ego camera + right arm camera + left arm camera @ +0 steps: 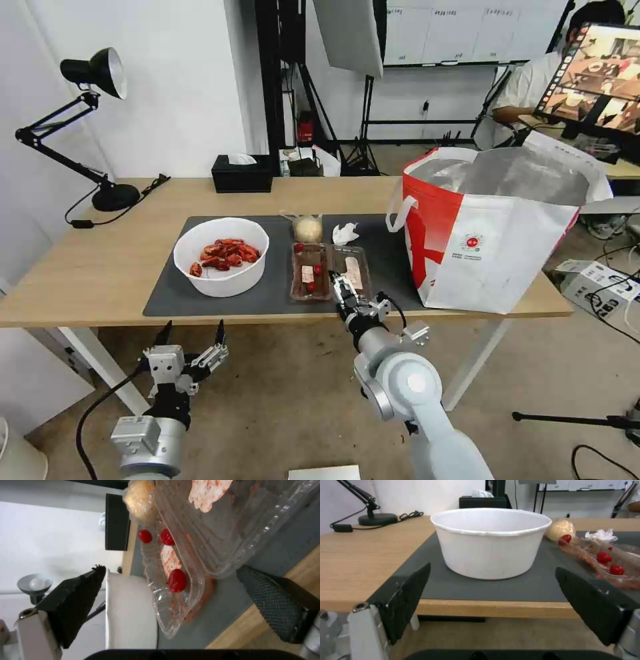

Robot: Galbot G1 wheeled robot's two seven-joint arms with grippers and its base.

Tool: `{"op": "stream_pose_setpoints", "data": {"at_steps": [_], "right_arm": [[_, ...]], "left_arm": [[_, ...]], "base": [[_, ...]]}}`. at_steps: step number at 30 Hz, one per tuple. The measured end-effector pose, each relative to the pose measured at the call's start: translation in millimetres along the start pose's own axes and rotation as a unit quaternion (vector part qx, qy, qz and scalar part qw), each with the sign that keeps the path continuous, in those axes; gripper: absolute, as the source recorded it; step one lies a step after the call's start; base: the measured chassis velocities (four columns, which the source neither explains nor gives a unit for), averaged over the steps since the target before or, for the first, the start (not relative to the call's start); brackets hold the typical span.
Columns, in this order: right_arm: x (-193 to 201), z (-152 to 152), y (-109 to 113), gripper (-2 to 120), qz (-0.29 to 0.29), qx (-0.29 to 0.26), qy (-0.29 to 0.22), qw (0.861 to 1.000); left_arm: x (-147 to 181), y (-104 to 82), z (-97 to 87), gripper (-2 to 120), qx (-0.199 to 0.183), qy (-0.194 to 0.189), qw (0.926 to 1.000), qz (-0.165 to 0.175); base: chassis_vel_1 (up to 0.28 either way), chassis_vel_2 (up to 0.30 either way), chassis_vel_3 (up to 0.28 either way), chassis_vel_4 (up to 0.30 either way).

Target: Pick up the trash from the table and place it into the takeout bag.

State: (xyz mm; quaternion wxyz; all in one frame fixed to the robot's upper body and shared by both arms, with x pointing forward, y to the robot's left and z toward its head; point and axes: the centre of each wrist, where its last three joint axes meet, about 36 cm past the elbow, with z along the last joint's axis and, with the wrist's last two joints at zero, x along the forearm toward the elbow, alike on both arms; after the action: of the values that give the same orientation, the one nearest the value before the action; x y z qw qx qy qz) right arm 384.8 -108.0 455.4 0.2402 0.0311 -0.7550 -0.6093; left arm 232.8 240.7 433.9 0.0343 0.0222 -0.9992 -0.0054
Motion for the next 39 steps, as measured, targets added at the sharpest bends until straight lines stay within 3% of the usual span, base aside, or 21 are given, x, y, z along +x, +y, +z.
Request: {"op": "stream_pose_setpoints", "data": {"at_steps": [13, 17, 24, 33, 39], "right_arm": [[-5, -2, 7, 100, -0.01, 0.017, -0.009, 1.0], [-5, 2, 9, 100, -0.016, 0.042, -0.017, 0.999], [-3, 13, 7, 100, -0.041, 0.157, -0.064, 0.985], [-4, 7, 13, 100, -0.065, 0.203, -0.086, 0.973], [-13, -2, 30, 100, -0.088, 0.223, -0.081, 0.967]], "left_arm": [[-1, 2.3, -0.7, 100, -0.001, -0.001, 1.0, 0.001], [-1, 3.2, -0.6, 100, -0.001, -0.001, 1.0, 0.0], [-2, 3.7, 0.8, 100, 0.0, 0.001, 1.0, 0.0], [-1, 3.8, 1.4, 100, 0.0, 0.001, 1.0, 0.0], [0, 5.4, -0.3, 100, -0.002, 0.0, 1.0, -0.001]], "base": [[0.0, 0.0, 0.0, 0.0], [0.0, 0.0, 0.0, 0.0], [0.0, 0.0, 0.0, 0.0], [0.0, 0.0, 0.0, 0.0], [0.0, 0.0, 0.0, 0.0]]}}
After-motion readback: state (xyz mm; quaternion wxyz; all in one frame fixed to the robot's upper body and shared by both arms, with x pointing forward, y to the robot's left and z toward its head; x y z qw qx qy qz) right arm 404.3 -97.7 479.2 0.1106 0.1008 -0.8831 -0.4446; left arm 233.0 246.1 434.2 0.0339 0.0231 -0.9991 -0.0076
